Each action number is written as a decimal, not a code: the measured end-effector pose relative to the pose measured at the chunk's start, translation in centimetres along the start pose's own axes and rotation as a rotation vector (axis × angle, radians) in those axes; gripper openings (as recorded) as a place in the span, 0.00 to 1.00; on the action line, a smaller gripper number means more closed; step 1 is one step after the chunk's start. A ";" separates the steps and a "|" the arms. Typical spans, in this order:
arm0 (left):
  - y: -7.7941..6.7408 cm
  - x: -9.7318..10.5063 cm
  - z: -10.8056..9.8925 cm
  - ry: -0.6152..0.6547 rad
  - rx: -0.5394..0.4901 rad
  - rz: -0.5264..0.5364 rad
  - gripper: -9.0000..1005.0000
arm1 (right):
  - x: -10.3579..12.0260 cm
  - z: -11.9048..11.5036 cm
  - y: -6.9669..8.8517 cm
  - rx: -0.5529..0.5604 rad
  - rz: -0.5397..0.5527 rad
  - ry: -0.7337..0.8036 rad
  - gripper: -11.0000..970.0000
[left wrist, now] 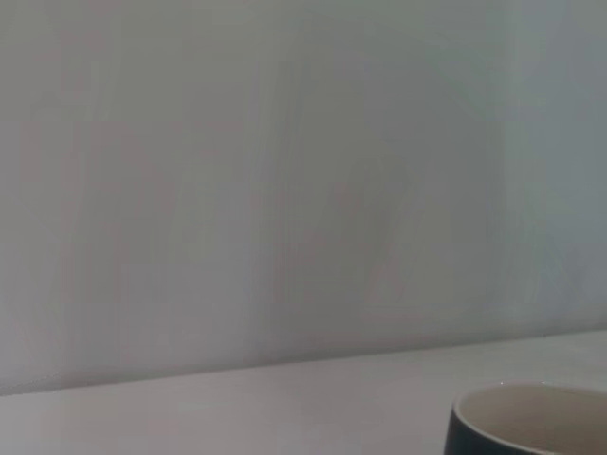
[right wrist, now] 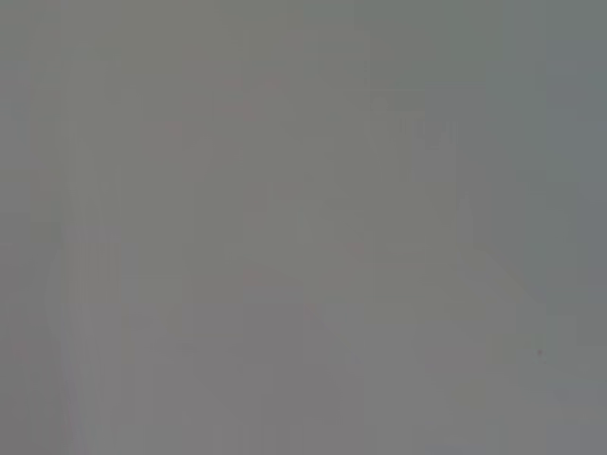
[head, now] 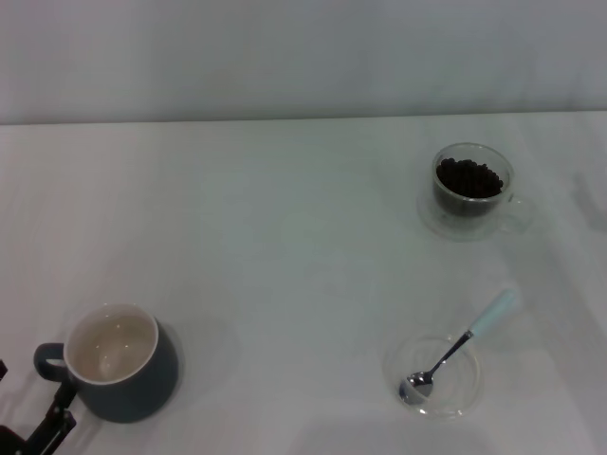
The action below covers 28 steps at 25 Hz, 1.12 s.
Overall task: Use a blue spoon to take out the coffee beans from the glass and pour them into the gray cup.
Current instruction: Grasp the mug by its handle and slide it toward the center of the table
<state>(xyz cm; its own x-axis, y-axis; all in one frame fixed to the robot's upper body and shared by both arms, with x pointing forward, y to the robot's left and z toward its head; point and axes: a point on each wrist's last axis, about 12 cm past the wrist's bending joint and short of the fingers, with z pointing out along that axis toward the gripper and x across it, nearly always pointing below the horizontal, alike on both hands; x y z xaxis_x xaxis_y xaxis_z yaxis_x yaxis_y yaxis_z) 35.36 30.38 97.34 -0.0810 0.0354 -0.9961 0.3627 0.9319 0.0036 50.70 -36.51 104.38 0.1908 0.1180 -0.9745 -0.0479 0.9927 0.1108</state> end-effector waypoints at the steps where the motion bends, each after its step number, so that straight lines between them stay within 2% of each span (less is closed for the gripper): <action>1: 0.0 0.0 0.1 0.002 0.004 0.001 0.86 | 0.0 0.0 0.0 -0.001 0.001 0.001 0.87; 21: 0.0 0.1 1.4 0.019 0.014 0.000 0.86 | 0.1 -0.2 0.0 -0.003 0.004 0.005 0.87; 28: -0.2 0.4 0.6 0.034 0.002 -0.007 0.86 | 0.1 -0.3 -0.1 0.008 0.003 0.003 0.87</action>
<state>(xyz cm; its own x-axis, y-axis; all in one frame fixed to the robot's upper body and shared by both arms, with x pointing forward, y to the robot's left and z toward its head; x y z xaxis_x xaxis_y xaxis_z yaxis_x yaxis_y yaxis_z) 35.81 30.03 96.90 -0.1154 0.0408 -0.9925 0.3640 0.9314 -0.0040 50.47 -36.63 104.25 0.1878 0.1208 -0.9747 -0.0406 0.9925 0.1152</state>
